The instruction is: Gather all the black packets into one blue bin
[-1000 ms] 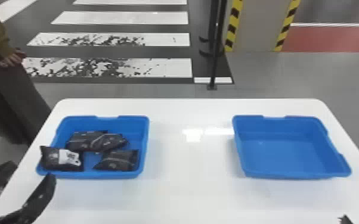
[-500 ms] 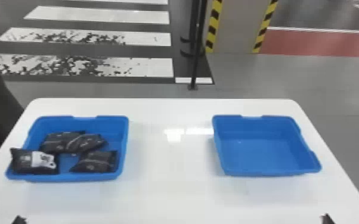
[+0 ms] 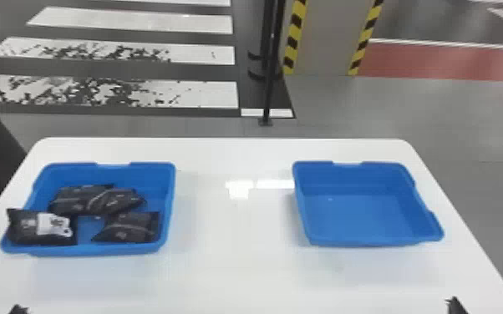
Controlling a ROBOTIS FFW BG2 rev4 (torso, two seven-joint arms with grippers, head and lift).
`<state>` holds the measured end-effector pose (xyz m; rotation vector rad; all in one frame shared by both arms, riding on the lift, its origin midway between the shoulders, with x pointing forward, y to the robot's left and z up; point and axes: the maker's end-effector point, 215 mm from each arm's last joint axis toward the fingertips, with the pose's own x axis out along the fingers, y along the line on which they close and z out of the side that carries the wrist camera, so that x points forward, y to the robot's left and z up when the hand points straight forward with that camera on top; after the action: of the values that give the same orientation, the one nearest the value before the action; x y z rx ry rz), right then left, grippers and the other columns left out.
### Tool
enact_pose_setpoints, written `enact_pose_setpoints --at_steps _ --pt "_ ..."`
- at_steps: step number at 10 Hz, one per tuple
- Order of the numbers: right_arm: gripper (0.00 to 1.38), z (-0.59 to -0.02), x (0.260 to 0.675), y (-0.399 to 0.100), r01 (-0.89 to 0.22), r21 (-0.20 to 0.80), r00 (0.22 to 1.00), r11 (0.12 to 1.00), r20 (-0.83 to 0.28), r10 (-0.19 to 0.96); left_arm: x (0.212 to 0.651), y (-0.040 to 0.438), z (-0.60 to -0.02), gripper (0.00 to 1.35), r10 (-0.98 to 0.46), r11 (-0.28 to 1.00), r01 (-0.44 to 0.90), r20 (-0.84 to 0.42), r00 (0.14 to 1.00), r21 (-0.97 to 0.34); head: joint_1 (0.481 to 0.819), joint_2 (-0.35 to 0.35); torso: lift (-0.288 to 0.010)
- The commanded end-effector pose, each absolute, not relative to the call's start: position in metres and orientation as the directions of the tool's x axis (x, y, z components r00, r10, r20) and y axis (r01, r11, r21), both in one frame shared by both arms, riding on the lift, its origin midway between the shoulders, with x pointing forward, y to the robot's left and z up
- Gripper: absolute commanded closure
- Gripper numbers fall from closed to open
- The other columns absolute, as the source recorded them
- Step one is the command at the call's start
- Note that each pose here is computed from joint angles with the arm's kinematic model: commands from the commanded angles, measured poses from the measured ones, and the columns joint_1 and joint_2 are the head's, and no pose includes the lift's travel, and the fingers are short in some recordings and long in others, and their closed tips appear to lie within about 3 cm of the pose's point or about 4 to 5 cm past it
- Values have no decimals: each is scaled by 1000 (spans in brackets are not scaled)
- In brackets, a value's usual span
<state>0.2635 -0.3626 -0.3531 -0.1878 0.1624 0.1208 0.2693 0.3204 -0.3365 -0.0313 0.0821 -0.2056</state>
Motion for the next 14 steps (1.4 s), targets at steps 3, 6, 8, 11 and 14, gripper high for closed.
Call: enact_pose_setpoints --at_steps 3,6,8,11,14 --pt "225 -355 263 -364 -130 -174 980 976 -175 99 272 319 -339 245 -209 978 205 -84 974 -47 695 -101 -110" --pt "231 -355 262 -365 -125 -167 980 978 -173 95 276 316 -339 245 -214 976 210 -78 974 -51 695 -109 -110" --pt "231 -355 262 -366 -122 -168 981 978 -172 92 275 319 -338 245 -209 977 205 -81 975 -48 695 -108 -110" --pt "233 -355 262 -366 -120 -168 981 978 -172 91 275 317 -341 245 -215 976 210 -89 973 -56 695 -107 -110" --pt "233 -354 264 -366 -120 -170 982 978 -168 91 277 314 -344 245 -221 974 216 -93 971 -65 695 -114 -110"
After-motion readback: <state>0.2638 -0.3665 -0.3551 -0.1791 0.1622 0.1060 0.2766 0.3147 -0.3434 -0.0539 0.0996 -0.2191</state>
